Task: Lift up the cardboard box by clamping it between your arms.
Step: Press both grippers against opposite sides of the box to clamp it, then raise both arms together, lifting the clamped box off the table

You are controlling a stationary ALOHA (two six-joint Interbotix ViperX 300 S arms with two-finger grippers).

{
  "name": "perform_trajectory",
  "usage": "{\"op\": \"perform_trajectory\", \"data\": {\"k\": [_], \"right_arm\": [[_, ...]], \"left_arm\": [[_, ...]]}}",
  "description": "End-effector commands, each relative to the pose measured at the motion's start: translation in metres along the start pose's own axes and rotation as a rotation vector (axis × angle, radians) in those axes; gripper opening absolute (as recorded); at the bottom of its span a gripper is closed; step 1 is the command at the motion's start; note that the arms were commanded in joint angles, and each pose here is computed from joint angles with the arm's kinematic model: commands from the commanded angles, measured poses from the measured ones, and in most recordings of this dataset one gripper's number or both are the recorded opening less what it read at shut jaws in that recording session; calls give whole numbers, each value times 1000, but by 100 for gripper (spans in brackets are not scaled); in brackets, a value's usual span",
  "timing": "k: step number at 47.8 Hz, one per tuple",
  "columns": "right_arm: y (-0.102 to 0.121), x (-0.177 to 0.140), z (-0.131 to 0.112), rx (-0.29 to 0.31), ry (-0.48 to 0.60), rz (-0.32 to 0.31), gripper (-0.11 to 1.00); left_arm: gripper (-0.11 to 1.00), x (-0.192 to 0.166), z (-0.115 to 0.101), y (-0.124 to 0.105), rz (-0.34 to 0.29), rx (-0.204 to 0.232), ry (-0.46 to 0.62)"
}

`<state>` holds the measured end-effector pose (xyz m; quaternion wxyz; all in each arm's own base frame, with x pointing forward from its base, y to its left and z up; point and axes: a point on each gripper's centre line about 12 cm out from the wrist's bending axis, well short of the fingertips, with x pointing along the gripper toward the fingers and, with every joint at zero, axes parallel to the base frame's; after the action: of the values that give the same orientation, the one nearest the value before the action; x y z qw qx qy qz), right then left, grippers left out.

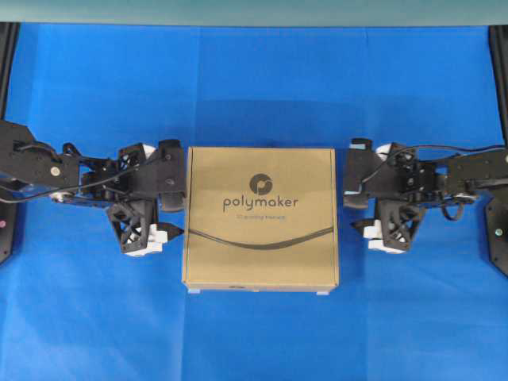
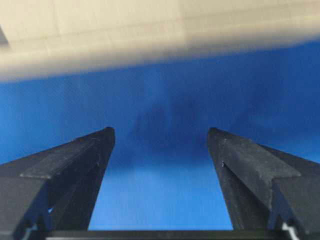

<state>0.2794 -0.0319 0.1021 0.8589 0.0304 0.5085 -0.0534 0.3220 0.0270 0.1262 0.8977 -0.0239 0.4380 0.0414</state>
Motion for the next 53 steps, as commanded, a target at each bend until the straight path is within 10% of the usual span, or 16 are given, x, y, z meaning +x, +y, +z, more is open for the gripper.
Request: {"op": "perform_trajectory", "data": {"k": [1, 53], "right_arm": [[2, 0, 18, -11, -48, 4, 99], [12, -13, 63, 5, -27, 25, 99]], "left_arm": [[86, 0, 7, 0, 1, 8, -18], [86, -17, 46, 5, 14, -5, -6]]}}
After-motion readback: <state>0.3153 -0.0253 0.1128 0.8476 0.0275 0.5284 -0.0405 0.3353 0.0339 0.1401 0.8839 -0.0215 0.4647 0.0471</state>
